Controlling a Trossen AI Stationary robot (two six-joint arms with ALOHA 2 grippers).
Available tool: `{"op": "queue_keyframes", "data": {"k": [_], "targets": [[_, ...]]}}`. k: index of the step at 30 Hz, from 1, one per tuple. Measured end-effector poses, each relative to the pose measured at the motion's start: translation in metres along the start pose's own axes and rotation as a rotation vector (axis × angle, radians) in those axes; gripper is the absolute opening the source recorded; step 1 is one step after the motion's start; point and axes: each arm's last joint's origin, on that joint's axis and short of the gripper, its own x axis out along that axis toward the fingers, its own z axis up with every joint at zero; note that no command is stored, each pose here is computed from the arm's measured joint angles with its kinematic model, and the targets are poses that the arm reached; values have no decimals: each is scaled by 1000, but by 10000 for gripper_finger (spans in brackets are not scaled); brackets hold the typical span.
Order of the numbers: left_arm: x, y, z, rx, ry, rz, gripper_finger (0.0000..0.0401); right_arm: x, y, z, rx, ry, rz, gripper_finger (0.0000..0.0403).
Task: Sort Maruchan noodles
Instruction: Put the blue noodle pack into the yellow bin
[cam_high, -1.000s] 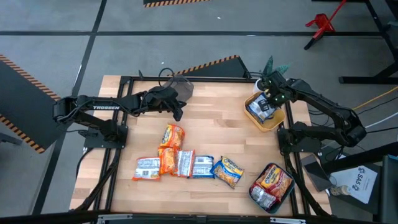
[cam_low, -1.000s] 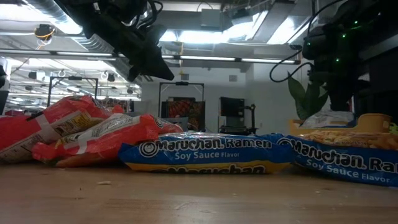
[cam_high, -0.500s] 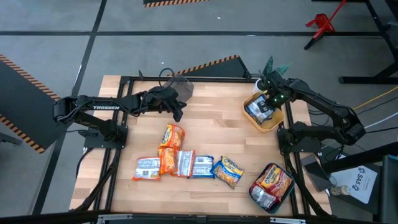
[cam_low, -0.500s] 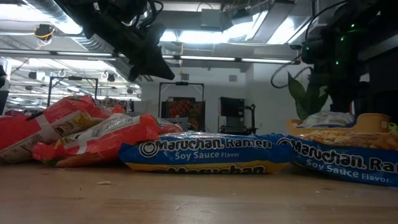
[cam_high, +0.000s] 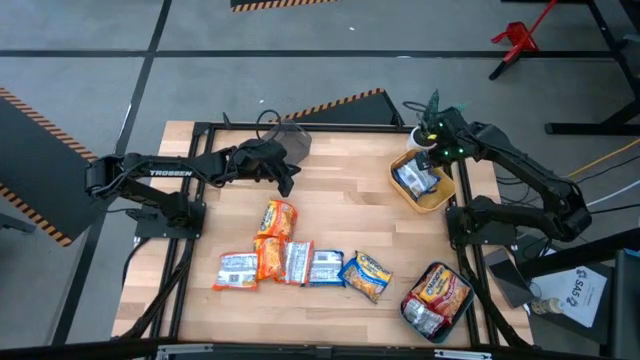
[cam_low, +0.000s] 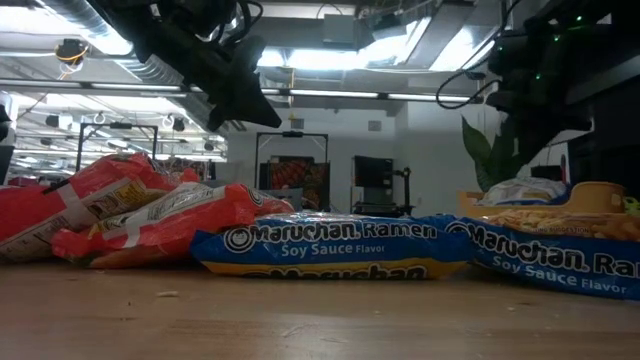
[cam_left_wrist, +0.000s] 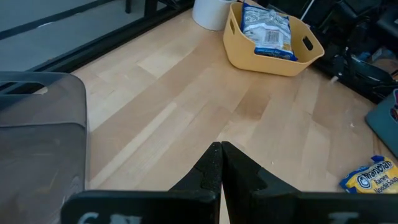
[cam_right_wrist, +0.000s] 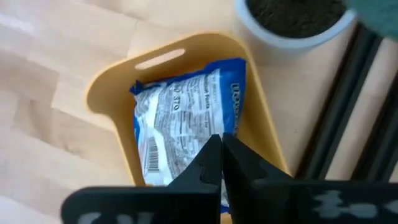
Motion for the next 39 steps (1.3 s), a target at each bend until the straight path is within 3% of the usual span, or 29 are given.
{"op": "queue_keyframes", "data": {"k": [10, 15, 20, 25, 28, 34, 39], "targets": [[0, 0, 0, -1, -1, 3, 0, 32, -4, -16, 35, 76, 34, 0], [0, 0, 0, 0, -1, 3, 0, 46, -3, -28, 26, 95, -15, 0], [0, 0, 0, -4, -2, 4, 0, 40, 2, -24, 2, 39, -84, 0], [0, -1, 0, -8, 2, -22, 0, 11, 21, -7, -52, -79, -19, 0], [0, -4, 1, -7, 14, -110, 0, -16, 34, -2, -77, -130, 63, 0], [-5, -25, 4, 38, 60, -500, 0, -50, 68, -26, -134, -19, 362, 0], [-7, -57, -8, 274, 58, -596, 0, -56, 97, -68, -181, 97, 431, 13]]}}
